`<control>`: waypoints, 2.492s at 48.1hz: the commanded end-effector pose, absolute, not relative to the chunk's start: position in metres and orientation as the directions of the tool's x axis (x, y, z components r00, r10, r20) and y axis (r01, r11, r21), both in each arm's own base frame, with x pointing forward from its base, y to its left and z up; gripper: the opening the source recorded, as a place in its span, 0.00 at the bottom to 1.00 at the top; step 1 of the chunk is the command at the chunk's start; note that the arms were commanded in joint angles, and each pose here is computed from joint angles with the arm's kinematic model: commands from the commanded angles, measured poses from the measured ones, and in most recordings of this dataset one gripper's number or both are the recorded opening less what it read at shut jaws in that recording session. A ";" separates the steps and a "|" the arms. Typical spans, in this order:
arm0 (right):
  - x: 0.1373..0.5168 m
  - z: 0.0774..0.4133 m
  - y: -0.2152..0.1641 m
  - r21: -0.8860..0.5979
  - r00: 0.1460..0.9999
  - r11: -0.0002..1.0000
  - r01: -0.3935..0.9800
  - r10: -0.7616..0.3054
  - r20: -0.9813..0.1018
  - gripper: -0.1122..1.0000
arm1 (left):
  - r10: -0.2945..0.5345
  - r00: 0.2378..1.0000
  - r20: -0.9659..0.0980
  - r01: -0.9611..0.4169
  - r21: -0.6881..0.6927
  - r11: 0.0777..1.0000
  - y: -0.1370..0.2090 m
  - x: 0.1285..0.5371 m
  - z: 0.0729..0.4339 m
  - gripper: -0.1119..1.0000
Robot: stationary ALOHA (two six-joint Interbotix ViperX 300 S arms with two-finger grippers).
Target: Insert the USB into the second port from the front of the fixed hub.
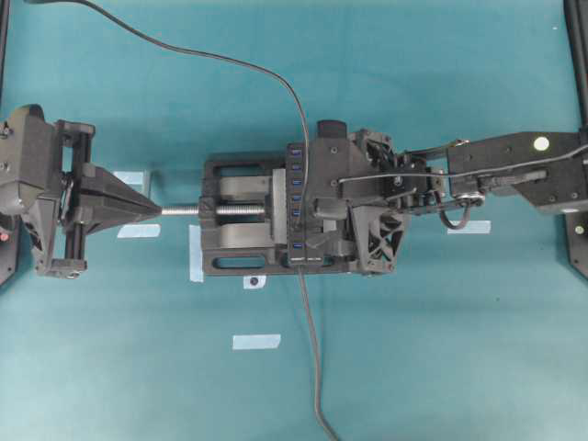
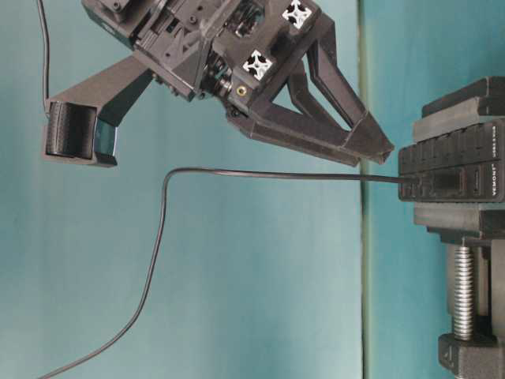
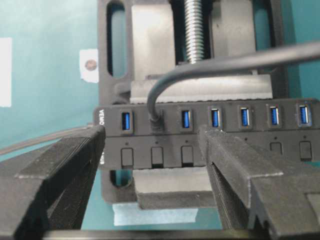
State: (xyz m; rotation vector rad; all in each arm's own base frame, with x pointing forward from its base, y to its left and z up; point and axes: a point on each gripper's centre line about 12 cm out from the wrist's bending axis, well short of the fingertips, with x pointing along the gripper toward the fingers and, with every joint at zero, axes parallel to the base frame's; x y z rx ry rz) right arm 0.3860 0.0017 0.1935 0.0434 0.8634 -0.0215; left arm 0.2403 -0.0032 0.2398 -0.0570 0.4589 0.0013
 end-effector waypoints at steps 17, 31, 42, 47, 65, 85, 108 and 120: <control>0.385 0.210 0.003 0.034 0.686 0.999 0.034 0.002 -0.727 0.82 | -0.010 0.904 -0.428 -0.018 -0.061 0.998 -0.003 0.241 0.244 0.10; 0.384 0.212 0.003 0.035 0.694 0.999 0.034 0.002 -0.720 0.82 | -0.011 0.903 -0.430 -0.016 -0.060 0.998 -0.003 0.241 0.242 0.10; 0.385 0.211 0.004 0.039 0.709 0.999 0.034 0.003 -0.705 0.82 | -0.010 0.904 -0.428 -0.018 -0.062 0.998 -0.003 0.241 0.243 0.10; 0.385 0.210 0.004 0.039 0.710 0.999 0.034 0.003 -0.704 0.82 | -0.012 0.904 -0.428 -0.017 -0.062 0.998 -0.003 0.241 0.243 0.10; 0.385 0.211 0.004 0.039 0.711 0.999 0.034 0.003 -0.703 0.82 | -0.012 0.904 -0.428 -0.017 -0.062 0.998 -0.003 0.241 0.243 0.10; 0.385 0.210 0.004 0.039 0.710 0.999 0.034 0.003 -0.704 0.82 | -0.010 0.904 -0.428 -0.018 -0.062 0.998 -0.003 0.241 0.243 0.10; 0.385 0.210 0.004 0.039 0.710 0.999 0.034 0.003 -0.704 0.82 | -0.012 0.906 -0.423 -0.016 -0.061 0.998 -0.003 0.241 0.243 0.10; 0.385 0.210 0.004 0.037 0.710 0.999 0.033 0.003 -0.704 0.82 | -0.010 0.910 -0.415 -0.018 -0.064 0.998 -0.003 0.242 0.244 0.10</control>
